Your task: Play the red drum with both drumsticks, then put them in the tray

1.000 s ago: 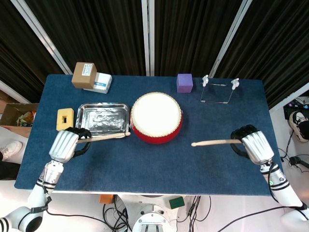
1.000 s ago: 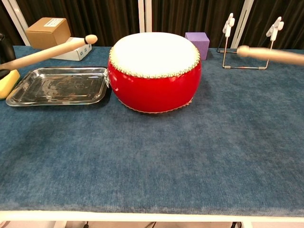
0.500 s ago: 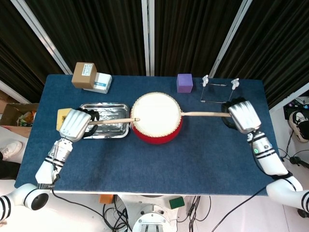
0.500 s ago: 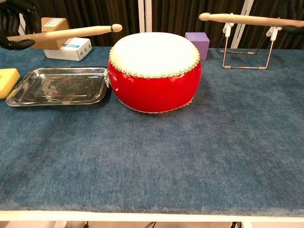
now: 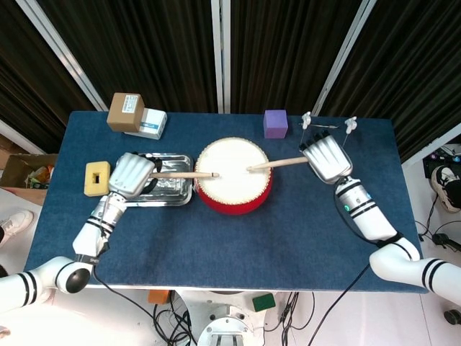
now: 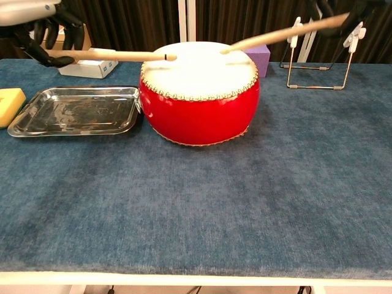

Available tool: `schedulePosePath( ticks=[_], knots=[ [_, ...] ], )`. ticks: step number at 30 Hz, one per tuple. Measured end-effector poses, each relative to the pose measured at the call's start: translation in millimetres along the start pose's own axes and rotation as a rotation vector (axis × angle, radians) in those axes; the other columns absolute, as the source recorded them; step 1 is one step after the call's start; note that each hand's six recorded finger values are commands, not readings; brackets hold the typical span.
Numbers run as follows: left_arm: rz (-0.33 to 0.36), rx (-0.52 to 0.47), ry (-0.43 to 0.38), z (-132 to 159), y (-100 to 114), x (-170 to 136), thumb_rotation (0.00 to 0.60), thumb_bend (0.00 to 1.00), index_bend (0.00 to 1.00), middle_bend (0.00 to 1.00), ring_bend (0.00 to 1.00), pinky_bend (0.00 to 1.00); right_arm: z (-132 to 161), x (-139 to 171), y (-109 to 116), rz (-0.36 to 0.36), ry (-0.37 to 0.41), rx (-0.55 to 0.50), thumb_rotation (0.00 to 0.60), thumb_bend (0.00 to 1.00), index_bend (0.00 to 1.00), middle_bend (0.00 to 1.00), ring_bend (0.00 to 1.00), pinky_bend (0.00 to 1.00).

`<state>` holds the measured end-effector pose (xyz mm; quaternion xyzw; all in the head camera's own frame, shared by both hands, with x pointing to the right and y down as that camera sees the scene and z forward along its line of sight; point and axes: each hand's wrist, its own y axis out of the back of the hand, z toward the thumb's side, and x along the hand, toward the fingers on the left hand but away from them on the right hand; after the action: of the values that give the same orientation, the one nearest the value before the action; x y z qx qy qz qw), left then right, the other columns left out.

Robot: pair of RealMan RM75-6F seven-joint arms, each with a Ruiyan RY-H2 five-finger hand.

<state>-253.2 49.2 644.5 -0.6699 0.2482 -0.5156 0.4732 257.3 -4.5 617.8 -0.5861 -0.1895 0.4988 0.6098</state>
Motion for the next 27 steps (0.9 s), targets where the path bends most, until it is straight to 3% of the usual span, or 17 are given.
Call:
schedulePosePath(
  ticks=[4,7,11,18,22,27],
  knots=[
    [-0.038,0.088,-0.004,10,-12,14,0.600,0.66,0.68,0.65,0.57,0.54,-17,4,35,-0.087,-0.053,-0.071,0.600,0.92,0.79,0.72,0.43,0.44],
    [-0.059,0.103,0.010,15,-18,22,0.600,0.66,0.68,0.65,0.57,0.53,-25,7,44,-0.096,-0.070,-0.101,0.600,0.92,0.79,0.72,0.43,0.44],
    [-0.013,0.057,0.028,16,-3,18,0.600,0.66,0.68,0.65,0.57,0.53,-15,5,26,-0.037,-0.042,-0.080,0.600,0.92,0.79,0.71,0.43,0.44],
    [0.083,0.033,0.027,10,37,3,0.600,0.66,0.68,0.65,0.57,0.53,10,-5,-16,0.077,0.017,0.064,0.600,0.92,0.79,0.71,0.43,0.43],
    [0.048,0.058,0.011,16,27,7,0.600,0.66,0.68,0.65,0.57,0.53,9,-6,-9,0.051,0.001,0.056,0.600,0.92,0.79,0.71,0.43,0.43],
    [-0.038,0.120,0.004,23,-3,20,0.600,0.66,0.68,0.65,0.57,0.53,-6,0,21,-0.037,-0.042,-0.053,0.600,0.92,0.79,0.71,0.43,0.43]
  ],
)
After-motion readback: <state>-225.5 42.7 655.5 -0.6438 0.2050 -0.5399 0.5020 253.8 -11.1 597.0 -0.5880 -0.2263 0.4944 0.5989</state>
